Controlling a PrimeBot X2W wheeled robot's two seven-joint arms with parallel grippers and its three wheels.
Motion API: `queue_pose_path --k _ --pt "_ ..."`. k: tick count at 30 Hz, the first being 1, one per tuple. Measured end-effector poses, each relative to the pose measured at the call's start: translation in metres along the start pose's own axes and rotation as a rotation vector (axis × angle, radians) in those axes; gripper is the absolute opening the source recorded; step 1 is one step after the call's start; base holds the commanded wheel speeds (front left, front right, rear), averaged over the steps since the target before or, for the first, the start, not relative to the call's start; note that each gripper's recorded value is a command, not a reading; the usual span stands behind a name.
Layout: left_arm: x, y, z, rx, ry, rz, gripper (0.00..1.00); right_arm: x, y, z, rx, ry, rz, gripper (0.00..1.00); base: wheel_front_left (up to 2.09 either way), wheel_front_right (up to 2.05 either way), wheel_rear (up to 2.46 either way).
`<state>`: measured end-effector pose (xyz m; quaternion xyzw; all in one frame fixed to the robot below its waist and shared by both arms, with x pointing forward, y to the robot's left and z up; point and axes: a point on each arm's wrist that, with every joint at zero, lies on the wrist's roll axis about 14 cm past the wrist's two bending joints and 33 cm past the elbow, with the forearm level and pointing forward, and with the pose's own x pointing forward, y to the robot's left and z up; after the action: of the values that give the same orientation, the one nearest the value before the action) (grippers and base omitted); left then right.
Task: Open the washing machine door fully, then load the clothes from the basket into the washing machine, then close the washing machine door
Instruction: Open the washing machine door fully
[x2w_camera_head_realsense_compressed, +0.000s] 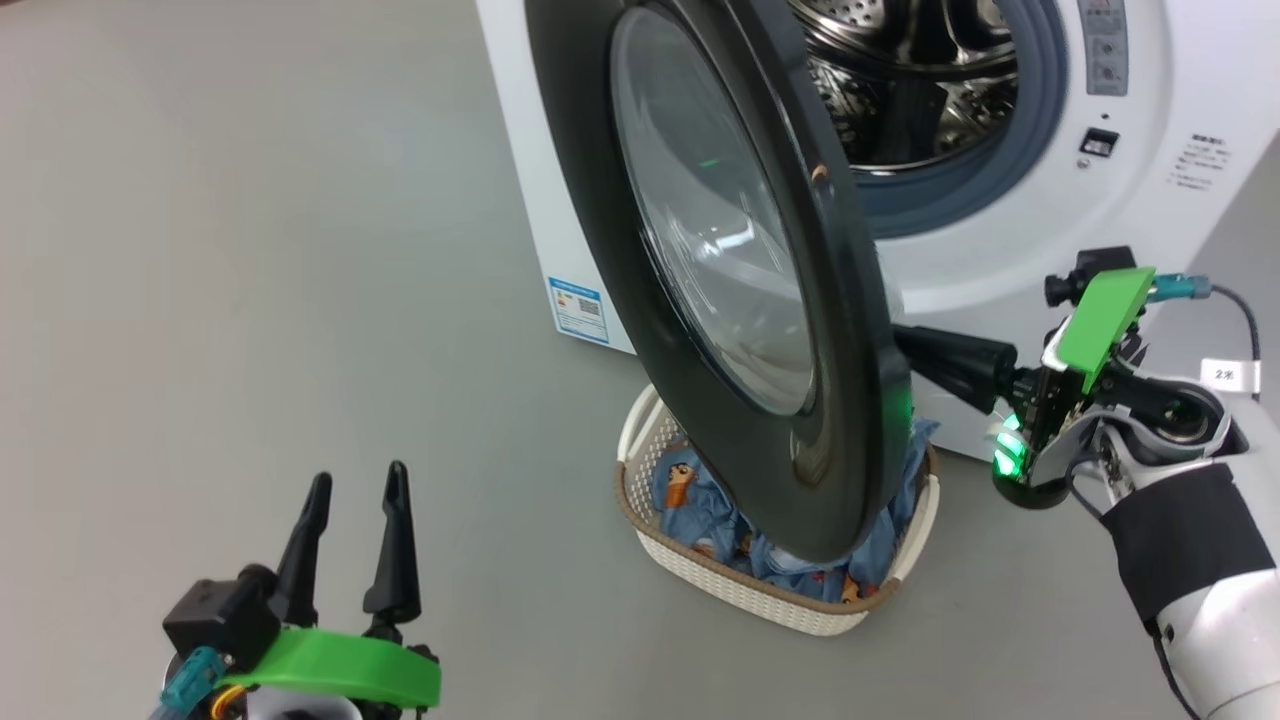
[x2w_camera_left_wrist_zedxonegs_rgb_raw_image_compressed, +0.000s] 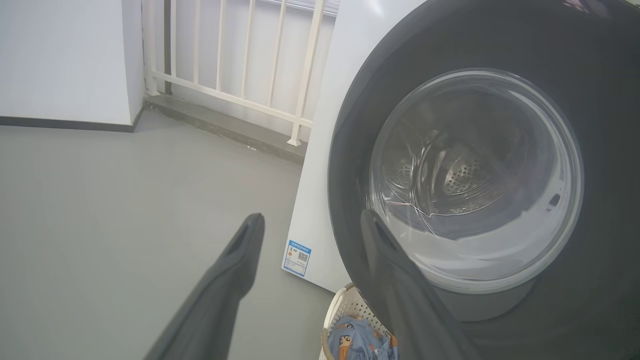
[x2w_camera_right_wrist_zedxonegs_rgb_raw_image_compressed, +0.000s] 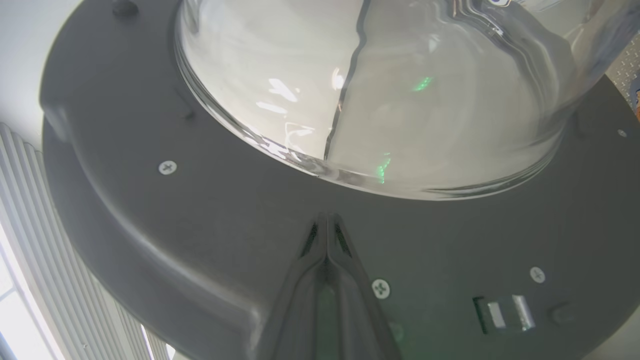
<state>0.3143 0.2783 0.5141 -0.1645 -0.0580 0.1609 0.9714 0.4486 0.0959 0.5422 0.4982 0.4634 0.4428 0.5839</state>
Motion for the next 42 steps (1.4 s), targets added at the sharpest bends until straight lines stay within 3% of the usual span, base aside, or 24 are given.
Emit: queue_pose_path --k 17,39,42 --pt "-0.031 0.037 0.014 0.020 -0.016 0.102 1.00 0.038 0.012 -0.061 0.013 0.175 0.047 0.00 0.00 0.00 0.00" --pt "-0.032 0.024 0.008 0.020 0.003 0.056 1.00 0.025 0.020 -0.055 -0.008 0.107 0.058 0.00 0.00 0.00 0.00" --pt "-0.029 0.018 0.007 0.019 0.007 0.036 1.00 0.016 0.017 -0.054 -0.005 0.087 0.053 0.22 0.00 0.00 0.00"
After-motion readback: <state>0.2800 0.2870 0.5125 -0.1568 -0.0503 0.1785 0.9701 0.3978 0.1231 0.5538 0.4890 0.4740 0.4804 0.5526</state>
